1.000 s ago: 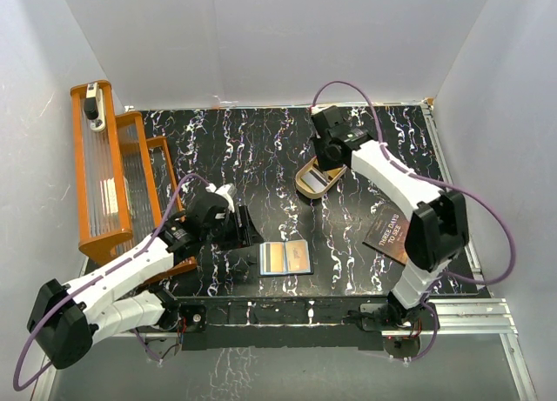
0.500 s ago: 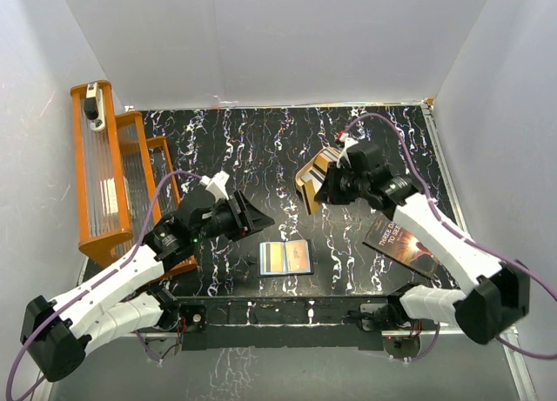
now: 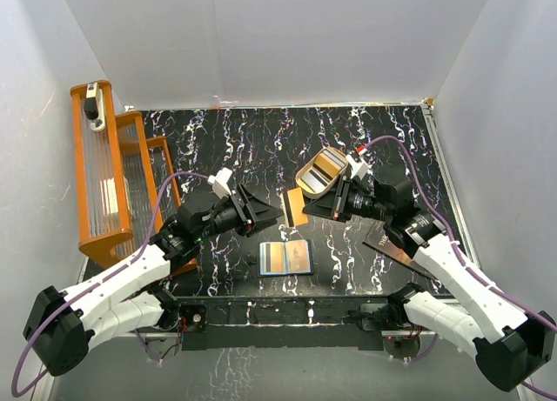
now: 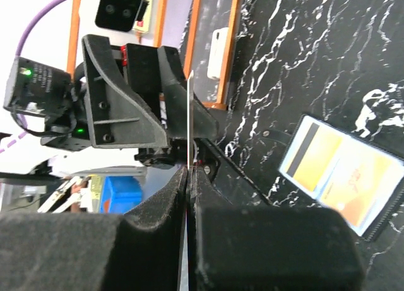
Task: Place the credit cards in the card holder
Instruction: Insert the credit card into the card holder.
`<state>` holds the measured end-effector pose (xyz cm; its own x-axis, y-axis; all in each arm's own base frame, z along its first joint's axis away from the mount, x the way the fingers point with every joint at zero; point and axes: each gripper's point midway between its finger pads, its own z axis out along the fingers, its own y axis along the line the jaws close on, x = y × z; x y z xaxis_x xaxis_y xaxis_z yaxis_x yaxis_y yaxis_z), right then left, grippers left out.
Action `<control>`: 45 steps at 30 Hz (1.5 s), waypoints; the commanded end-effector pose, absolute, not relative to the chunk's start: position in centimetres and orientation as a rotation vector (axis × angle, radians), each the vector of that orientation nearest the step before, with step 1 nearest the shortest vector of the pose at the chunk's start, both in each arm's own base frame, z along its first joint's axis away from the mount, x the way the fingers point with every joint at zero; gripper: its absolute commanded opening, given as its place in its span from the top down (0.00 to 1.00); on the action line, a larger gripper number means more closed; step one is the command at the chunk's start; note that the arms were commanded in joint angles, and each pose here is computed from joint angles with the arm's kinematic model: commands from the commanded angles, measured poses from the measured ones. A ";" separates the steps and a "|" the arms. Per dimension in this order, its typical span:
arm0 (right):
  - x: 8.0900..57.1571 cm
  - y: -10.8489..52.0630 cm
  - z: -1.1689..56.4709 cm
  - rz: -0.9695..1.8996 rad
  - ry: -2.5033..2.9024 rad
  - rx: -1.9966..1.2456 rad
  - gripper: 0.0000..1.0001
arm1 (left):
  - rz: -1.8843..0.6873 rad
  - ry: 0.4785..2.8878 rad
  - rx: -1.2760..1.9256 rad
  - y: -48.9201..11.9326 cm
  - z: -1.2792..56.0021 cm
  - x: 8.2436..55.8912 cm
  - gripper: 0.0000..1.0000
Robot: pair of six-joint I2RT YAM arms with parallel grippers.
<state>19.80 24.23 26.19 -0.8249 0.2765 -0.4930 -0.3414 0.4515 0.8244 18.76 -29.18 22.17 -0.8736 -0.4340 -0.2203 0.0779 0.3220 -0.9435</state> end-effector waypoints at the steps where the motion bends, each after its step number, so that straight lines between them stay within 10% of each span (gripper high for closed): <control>1: 18.7 25.4 29.6 1.582 2.001 -0.086 1.00 | -1.751 2.005 -0.304 -29.8 25.5 18.6 0.44; 7: 18.2 25.9 29.6 1.658 1.988 -0.110 1.00 | -1.851 1.893 -0.386 -29.4 26.0 18.9 0.51; 16: 18.1 25.8 27.5 1.644 2.044 -0.082 1.00 | -1.863 1.829 -0.416 -28.8 26.5 19.1 0.97; 20: 18.0 25.8 27.3 1.645 2.049 -0.083 1.00 | -1.864 1.831 -0.412 -28.9 26.2 19.1 0.97; 26: 17.8 25.8 27.5 1.673 2.043 -0.076 1.00 | -1.857 1.860 -0.430 -28.9 25.3 19.1 0.71; 39: 17.6 26.0 26.8 1.705 2.058 -0.060 1.00 | -1.859 1.896 -0.430 -29.4 24.0 19.1 0.69; 45: 17.6 25.8 25.4 1.685 2.107 -0.029 1.00 | -1.877 1.880 -0.411 -29.5 24.3 19.1 0.96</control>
<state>17.61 25.72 25.10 -0.9113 0.2563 -0.3222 -0.2513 0.2734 0.9285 19.27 -29.54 23.30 -0.8537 -0.5151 -0.0768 0.0522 0.0621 -0.9967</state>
